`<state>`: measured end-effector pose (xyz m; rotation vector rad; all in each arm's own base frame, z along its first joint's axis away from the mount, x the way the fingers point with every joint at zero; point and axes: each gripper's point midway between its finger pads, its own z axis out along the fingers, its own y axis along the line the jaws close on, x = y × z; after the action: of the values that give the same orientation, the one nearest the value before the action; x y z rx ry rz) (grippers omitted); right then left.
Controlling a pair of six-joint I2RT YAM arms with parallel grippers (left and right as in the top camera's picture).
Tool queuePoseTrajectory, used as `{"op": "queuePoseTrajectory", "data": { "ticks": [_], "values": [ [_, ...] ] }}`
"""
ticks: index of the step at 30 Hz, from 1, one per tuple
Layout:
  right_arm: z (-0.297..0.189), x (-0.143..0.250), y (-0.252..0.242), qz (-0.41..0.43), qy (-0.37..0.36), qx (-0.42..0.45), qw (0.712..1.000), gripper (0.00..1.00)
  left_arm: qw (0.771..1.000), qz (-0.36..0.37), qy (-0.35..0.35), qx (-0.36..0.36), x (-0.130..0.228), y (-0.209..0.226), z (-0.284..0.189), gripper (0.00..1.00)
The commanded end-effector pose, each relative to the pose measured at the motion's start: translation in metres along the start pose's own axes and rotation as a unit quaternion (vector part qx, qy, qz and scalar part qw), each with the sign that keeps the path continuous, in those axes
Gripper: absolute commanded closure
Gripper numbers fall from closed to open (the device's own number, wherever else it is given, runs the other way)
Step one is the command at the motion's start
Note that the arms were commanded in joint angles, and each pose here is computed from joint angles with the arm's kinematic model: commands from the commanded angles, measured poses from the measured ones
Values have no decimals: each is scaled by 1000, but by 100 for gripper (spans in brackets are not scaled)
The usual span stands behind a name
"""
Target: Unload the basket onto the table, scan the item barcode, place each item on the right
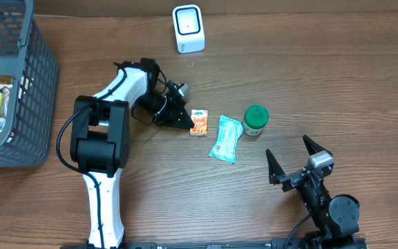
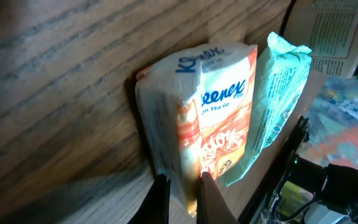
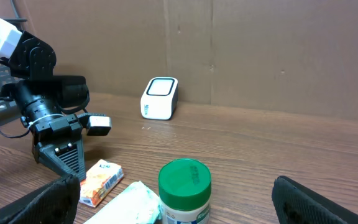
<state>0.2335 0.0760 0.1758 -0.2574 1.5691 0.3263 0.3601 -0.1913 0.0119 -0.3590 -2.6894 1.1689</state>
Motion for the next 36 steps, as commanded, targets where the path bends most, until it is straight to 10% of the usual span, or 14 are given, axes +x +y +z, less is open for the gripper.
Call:
{"op": "queuePoseTrajectory", "data": {
  "ticks": [1,36],
  "values": [
    [0,3,-1,2,0,3,1000,0,1000,9,2,-12,1,8,1,96],
    [0,3,-1,2,0,3,1000,0,971,-104,11,-214,12,77,-15,96]
  ]
}}
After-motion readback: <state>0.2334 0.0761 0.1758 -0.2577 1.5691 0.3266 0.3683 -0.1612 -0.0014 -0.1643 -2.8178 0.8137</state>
